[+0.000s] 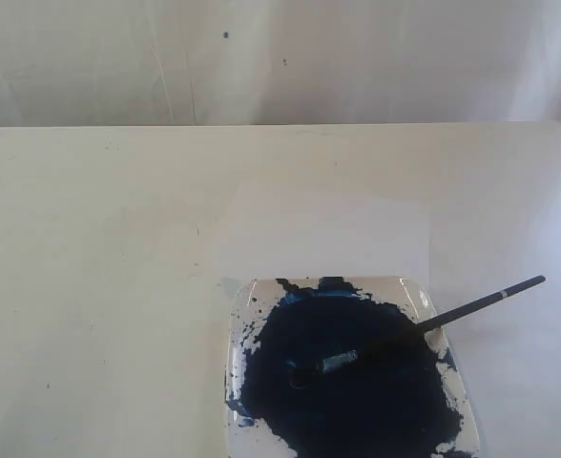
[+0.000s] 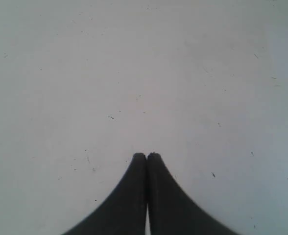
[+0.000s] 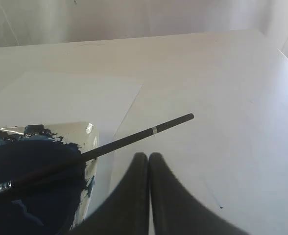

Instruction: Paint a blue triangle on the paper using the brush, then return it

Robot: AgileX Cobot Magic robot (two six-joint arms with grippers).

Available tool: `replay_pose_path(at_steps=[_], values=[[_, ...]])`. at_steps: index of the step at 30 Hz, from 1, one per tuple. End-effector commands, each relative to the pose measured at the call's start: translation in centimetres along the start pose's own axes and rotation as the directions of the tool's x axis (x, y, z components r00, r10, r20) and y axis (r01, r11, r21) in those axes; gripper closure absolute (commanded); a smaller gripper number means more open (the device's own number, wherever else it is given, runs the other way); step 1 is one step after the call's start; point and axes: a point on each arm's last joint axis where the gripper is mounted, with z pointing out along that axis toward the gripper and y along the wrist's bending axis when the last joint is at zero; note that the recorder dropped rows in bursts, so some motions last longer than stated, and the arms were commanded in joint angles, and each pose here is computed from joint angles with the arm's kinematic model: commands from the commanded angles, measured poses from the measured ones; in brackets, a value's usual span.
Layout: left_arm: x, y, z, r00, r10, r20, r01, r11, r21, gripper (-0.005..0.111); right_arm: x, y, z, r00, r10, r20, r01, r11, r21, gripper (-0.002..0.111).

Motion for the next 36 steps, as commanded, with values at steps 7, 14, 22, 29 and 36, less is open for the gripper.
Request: replay_pose_path(at_steps=[7,14,22,29,36], values=[[0.2,0.0,0.0,1.000,0.001,-0.003,-0.001,1.000,0.005,0.107,0.0,0.0,0.0,1.000,-0.001,0.010,0.001,1.000,-0.007,0.108],[0.2,0.0,0.0,1.000,0.001,-0.003,-0.001,1.000,0.005,0.107,0.0,0.0,0.0,1.000,-0.001,0.012,0.001,1.000,-0.007,0.108],[0.2,0.0,0.0,1.000,0.001,-0.003,-0.001,1.000,0.005,0.107,-0.1,0.0,0.0,0.998,-0.056,0.017,0.056,0.998,0.002,0.108],[0.2,0.0,0.0,1.000,0.001,-0.003,-0.001,1.000,0.005,0.107,-1.8,0.0,-0.2,0.975,-0.084,0.205,0.083,0.996,0.013,0.108],[0.2,0.0,0.0,1.000,0.001,-0.003,-0.001,1.000,0.005,0.107,-4.0,0.2,-1.0,0.888,-0.081,0.453,0.081,0.997,0.019,0.108]])
